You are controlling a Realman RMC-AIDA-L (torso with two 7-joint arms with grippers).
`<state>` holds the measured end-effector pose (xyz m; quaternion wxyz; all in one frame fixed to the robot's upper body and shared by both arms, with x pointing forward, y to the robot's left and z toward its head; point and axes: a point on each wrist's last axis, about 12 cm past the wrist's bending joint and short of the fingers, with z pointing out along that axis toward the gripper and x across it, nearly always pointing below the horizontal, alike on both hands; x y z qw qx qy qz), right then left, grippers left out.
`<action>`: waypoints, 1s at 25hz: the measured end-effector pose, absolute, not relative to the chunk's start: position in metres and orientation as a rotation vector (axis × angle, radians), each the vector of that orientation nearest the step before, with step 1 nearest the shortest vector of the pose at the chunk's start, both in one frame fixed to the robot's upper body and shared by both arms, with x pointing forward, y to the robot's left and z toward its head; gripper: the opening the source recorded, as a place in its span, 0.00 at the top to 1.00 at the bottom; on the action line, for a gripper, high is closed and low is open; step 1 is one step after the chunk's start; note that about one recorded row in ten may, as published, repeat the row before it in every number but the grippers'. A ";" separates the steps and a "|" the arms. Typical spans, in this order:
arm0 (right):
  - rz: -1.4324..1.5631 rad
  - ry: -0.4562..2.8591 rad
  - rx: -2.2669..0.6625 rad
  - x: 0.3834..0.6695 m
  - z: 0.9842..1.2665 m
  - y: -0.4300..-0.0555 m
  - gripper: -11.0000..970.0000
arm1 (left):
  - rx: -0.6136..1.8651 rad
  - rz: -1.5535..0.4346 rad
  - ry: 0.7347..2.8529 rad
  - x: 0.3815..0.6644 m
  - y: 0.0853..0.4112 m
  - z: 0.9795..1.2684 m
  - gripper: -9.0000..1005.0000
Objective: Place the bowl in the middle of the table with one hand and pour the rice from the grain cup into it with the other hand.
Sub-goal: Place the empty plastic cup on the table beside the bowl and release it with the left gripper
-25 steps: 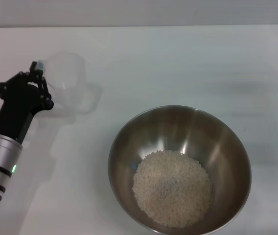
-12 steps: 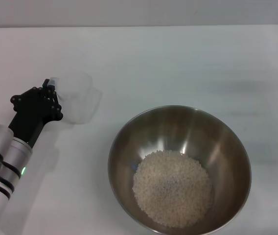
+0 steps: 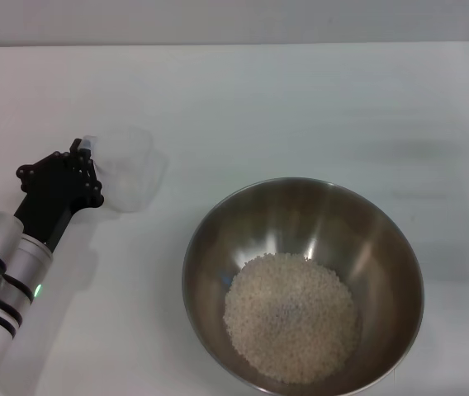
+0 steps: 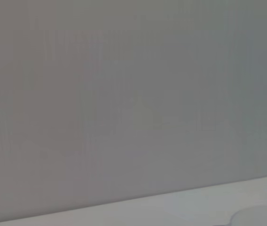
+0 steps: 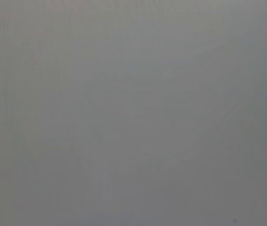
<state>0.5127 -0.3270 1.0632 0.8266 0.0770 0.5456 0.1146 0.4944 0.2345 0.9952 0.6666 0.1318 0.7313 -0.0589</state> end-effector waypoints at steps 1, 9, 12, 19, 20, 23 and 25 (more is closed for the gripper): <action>0.243 1.159 0.164 0.512 1.063 -0.327 0.56 | 0.302 -0.131 1.653 0.494 0.234 0.995 0.82; 0.243 1.160 0.158 0.512 1.063 -0.327 0.56 | 0.312 -0.131 1.659 0.492 0.234 0.993 0.81; 0.243 1.161 0.157 0.513 1.063 -0.327 0.56 | 0.308 -0.136 1.660 0.488 0.235 0.992 0.81; 0.239 1.168 0.148 0.515 1.063 -0.327 0.56 | 0.294 -0.130 1.634 0.471 0.242 0.990 0.59; 0.238 1.170 0.146 0.515 1.063 -0.327 0.56 | 0.289 -0.128 1.631 0.469 0.243 0.990 0.59; 0.238 1.196 0.138 0.516 1.060 -0.326 0.56 | 0.259 -0.120 1.601 0.458 0.248 0.991 0.59; 0.238 1.204 0.135 0.516 1.059 -0.326 0.56 | 0.235 -0.119 1.558 0.447 0.250 0.993 0.59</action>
